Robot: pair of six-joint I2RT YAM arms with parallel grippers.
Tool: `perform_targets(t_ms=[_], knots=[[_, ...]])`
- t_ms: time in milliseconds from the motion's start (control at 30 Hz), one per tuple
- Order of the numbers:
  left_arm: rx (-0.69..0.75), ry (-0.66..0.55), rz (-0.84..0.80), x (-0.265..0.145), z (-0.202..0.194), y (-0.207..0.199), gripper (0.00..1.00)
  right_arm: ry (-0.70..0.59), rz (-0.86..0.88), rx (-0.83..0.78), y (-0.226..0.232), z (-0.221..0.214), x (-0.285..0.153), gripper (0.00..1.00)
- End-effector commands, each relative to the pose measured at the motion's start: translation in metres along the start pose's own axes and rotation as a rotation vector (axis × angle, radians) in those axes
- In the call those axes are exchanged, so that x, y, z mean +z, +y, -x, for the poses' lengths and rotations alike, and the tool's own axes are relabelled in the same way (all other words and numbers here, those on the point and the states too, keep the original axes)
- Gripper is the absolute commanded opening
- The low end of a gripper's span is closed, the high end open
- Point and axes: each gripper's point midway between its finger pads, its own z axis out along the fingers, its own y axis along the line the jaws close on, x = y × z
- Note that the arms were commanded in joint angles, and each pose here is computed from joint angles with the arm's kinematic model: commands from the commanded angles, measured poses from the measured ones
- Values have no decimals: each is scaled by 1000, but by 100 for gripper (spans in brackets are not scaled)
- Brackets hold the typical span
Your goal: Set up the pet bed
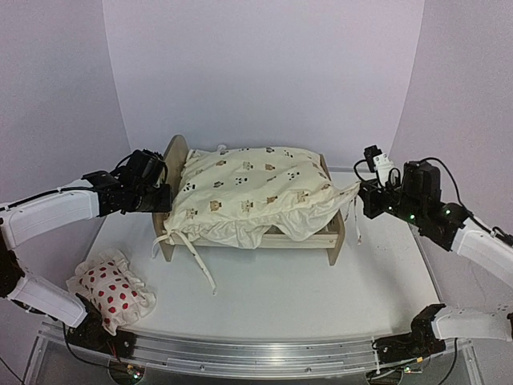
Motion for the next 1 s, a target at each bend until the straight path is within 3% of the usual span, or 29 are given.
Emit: perform_targets(t_ms=[0,133,200,333,467,700,967], knots=[[-16,-61,-56,-4,18,-11,40,33,3,42,-2,18,-14,0],[-7,-69,-69,-9,20,-12,40,152,52,106,8,3,-17,0],[3,-77,-76,-12,23,-13,42,244,111,166,20,-12,-23,11],[15,-95,-80,-20,33,-13,50,347,240,282,44,-22,-44,44],[22,-86,-78,-19,33,-14,50,344,306,344,54,-6,-64,61],[21,-68,-21,-4,26,-1,37,386,161,367,33,-10,-51,68],[-20,-87,238,7,35,66,34,461,-13,386,9,-32,-24,69]])
